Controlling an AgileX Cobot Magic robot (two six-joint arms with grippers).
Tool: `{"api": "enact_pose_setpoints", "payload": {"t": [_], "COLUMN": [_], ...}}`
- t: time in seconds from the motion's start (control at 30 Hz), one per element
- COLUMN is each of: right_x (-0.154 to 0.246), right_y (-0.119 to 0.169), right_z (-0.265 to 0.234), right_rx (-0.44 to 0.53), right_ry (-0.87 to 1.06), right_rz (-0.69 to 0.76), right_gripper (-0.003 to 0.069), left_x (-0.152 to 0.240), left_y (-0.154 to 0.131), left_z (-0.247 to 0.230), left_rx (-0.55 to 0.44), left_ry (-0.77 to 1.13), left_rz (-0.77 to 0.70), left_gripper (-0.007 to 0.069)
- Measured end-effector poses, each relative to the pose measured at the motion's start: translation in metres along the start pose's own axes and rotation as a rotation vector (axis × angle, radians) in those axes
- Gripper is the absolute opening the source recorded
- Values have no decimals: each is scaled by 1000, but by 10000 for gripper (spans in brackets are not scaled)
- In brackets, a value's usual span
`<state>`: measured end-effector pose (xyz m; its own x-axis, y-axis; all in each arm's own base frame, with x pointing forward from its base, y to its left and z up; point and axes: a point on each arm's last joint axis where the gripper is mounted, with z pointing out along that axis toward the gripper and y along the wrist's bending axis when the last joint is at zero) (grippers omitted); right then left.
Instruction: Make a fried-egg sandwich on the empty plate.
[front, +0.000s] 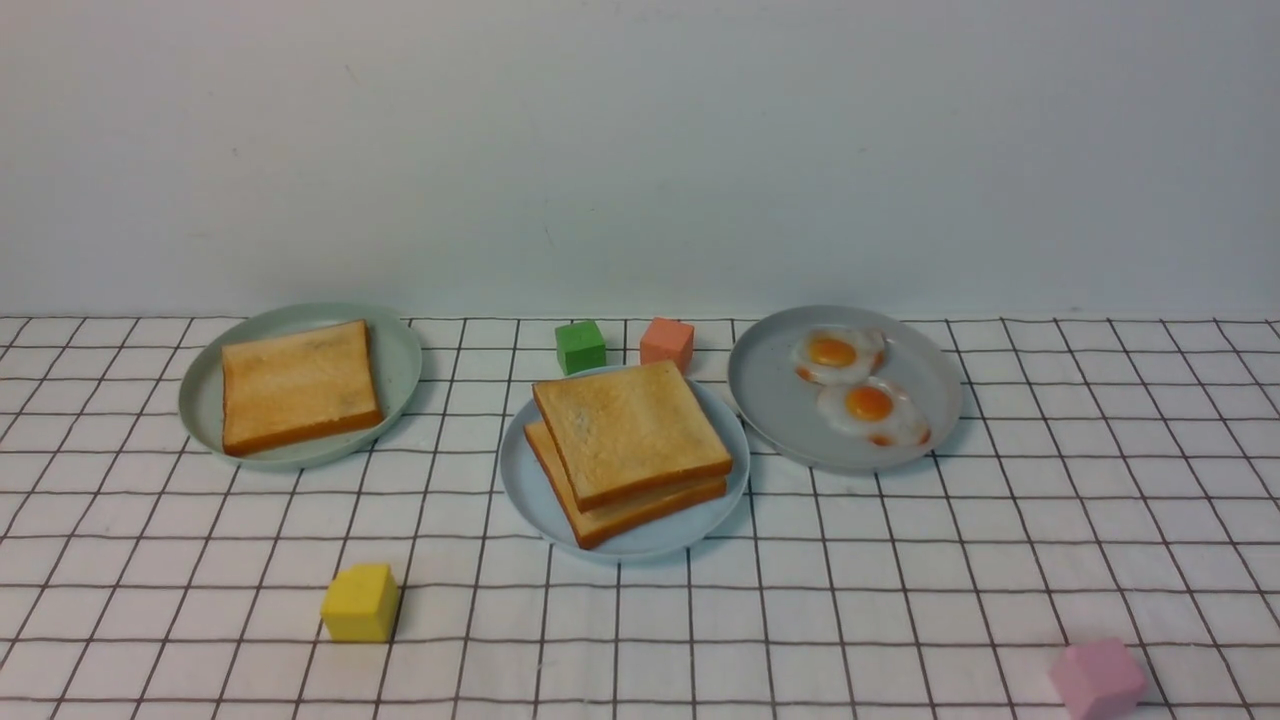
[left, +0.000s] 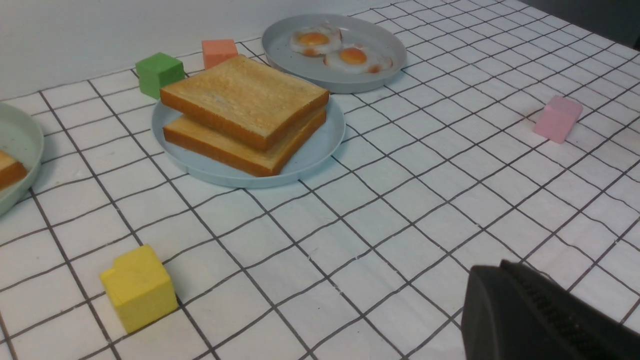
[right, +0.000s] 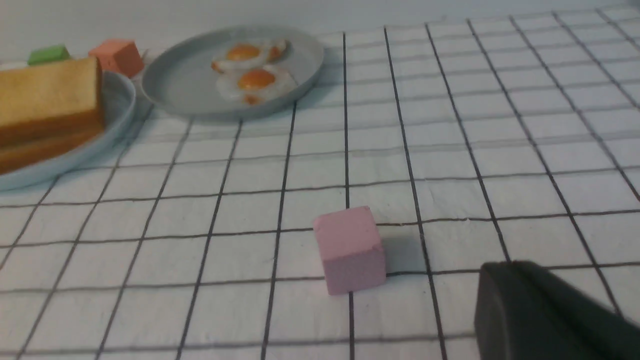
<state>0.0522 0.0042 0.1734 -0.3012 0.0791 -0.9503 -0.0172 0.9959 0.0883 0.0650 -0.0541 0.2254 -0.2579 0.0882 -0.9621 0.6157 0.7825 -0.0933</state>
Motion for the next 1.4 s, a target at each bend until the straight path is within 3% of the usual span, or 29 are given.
{"api": "enact_pose_setpoints", "payload": {"t": [1.4], "right_x": [0], "right_y": [0], "right_z": [0], "right_rx": [-3], "right_ry": [4], "right_rz": [6], "right_gripper": [7], "left_x": [0], "left_y": [0], "left_z": [0], "left_rx": [0], "left_ry": [6], "left_rz": [0], "left_gripper": [39]}}
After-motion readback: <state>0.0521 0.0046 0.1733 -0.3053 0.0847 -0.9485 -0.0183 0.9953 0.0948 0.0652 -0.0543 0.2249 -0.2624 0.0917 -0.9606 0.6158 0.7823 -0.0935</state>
